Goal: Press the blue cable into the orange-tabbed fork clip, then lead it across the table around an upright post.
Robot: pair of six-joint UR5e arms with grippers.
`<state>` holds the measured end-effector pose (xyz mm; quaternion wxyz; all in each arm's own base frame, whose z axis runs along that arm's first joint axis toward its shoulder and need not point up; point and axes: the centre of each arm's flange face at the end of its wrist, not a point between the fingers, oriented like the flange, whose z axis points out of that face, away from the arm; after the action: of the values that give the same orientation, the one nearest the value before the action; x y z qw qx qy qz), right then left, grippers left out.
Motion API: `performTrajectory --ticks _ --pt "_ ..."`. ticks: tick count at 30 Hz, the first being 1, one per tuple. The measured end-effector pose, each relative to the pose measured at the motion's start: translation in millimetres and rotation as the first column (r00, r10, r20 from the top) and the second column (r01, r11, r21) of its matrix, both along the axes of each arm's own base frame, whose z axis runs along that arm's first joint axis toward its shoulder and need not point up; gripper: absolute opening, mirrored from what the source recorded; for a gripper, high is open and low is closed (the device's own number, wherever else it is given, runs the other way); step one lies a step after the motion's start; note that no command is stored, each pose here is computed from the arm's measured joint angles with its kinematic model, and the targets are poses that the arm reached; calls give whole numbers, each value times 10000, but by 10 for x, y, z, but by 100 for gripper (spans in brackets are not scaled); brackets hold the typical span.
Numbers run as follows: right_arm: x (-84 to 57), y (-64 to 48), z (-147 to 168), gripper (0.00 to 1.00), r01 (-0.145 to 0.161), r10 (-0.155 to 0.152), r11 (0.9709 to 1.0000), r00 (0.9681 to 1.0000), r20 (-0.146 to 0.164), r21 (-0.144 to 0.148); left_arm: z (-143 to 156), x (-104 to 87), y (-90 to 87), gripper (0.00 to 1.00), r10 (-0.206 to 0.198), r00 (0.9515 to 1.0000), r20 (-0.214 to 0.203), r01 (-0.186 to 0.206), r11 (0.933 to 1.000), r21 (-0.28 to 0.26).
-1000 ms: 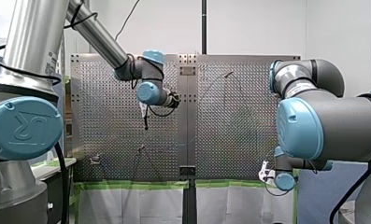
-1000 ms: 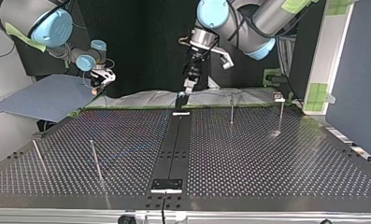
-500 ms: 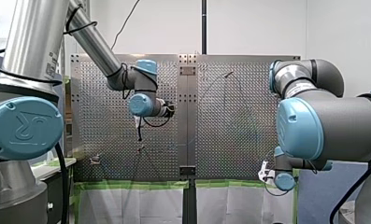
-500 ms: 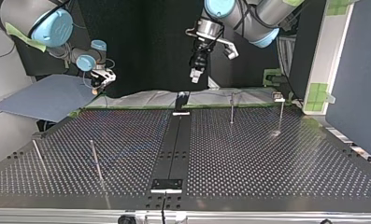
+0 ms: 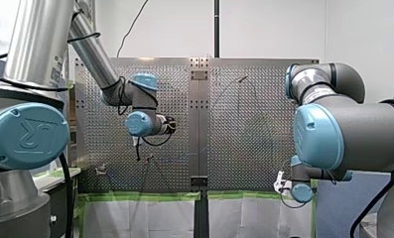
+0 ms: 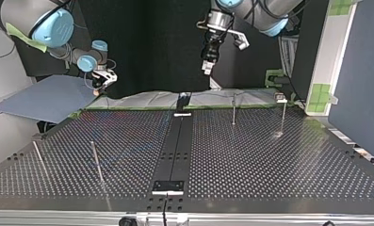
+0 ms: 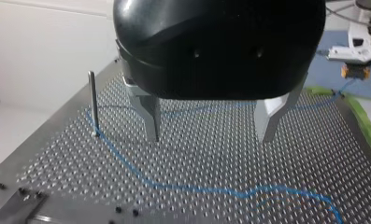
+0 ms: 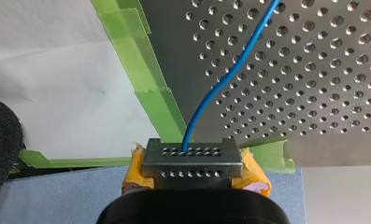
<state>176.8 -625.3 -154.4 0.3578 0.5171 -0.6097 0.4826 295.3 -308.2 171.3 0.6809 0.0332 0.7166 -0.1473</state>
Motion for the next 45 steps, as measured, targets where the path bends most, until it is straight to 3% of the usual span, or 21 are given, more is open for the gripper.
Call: performTrajectory --ticks 10,19,45 --pt "-2 2 -1 0 1 -1 10000 10000 11 21 -208 -146 255 100 547 9985 2 -547 9985 36" --pt "-13 4 -4 0 1 -1 10000 10000 -20 62 -352 -294 410 100 567 9984 -5 -567 9984 34" --pt "-6 7 -5 0 -18 19 10000 10000 -29 75 -368 -314 426 100 536 9986 -6 -536 9986 33"
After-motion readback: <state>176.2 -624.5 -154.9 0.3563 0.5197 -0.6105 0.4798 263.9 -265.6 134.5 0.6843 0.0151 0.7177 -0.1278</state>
